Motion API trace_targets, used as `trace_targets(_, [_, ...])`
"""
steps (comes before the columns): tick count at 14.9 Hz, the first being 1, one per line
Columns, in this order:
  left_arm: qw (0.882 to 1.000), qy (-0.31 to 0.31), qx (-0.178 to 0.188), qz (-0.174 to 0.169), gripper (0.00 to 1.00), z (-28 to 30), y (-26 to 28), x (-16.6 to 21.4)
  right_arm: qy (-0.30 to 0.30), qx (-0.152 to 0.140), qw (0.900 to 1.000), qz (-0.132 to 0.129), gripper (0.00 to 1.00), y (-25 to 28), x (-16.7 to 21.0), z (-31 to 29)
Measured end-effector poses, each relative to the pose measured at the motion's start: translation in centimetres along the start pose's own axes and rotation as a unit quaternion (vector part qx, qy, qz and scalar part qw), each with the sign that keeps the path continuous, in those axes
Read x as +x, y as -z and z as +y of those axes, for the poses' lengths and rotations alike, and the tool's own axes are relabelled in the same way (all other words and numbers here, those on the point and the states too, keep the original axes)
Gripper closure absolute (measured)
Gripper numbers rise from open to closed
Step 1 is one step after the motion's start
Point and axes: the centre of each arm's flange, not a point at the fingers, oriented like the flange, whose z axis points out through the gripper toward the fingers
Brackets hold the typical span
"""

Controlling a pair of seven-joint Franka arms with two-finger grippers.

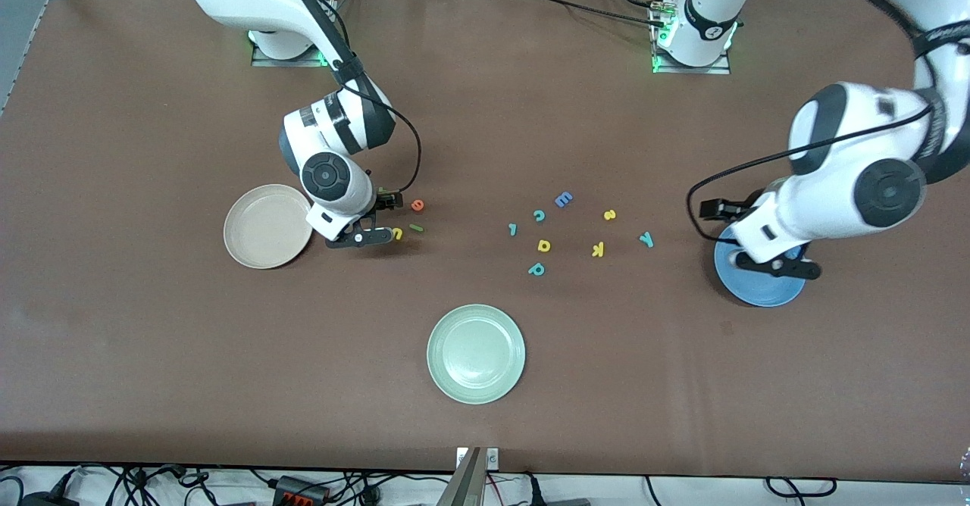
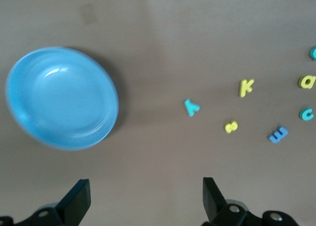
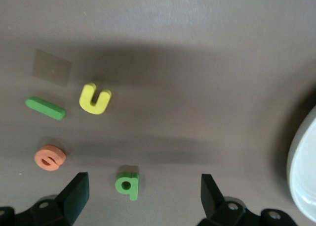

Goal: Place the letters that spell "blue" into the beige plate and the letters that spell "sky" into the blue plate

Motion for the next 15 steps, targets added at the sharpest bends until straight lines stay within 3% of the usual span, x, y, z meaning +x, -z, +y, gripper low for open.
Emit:
trace_targets(3, [0.999, -0.031, 0.002, -0.013, 0.00, 4.2, -6.0, 2.5, -0.019, 0.003, 1.000, -0.003, 0.00, -1.2, -1.1, -0.9])
trace_targets(6, [0.999, -0.038, -0.001, 0.002, 0.00, 5.7, -12.0, 4.5, -0.035, 0.009, 0.999, 0.012, 0.00, -3.0, -2.3, -2.1])
trace_targets(10, [1.000, -0.013, 0.001, 0.024, 0.00, 8.9, -17.0, 3.9, -0.039, 0.006, 0.999, 0.010, 0.03, -4.4, -3.1, -1.9])
trace_targets(11, [1.000, -0.008, 0.002, 0.028, 0.00, 10.3, -17.5, 3.7, -0.039, 0.006, 0.999, 0.009, 0.11, -4.5, -3.2, -1.9])
trace_targets(13, [0.999, -0.007, 0.004, 0.041, 0.00, 12.9, -17.8, 3.3, -0.039, 0.006, 0.999, 0.006, 0.16, -4.7, -3.4, -1.9])
trace_targets(14, [0.999, -0.005, 0.004, 0.045, 0.00, 14.0, -18.0, 3.2, -0.042, 0.008, 0.999, 0.004, 0.25, -4.8, -3.5, -1.9])
trace_targets(15, [0.999, -0.001, 0.004, 0.047, 0.00, 14.8, -18.2, 3.1, -0.047, 0.013, 0.999, 0.001, 0.25, -4.9, -3.5, -2.0])
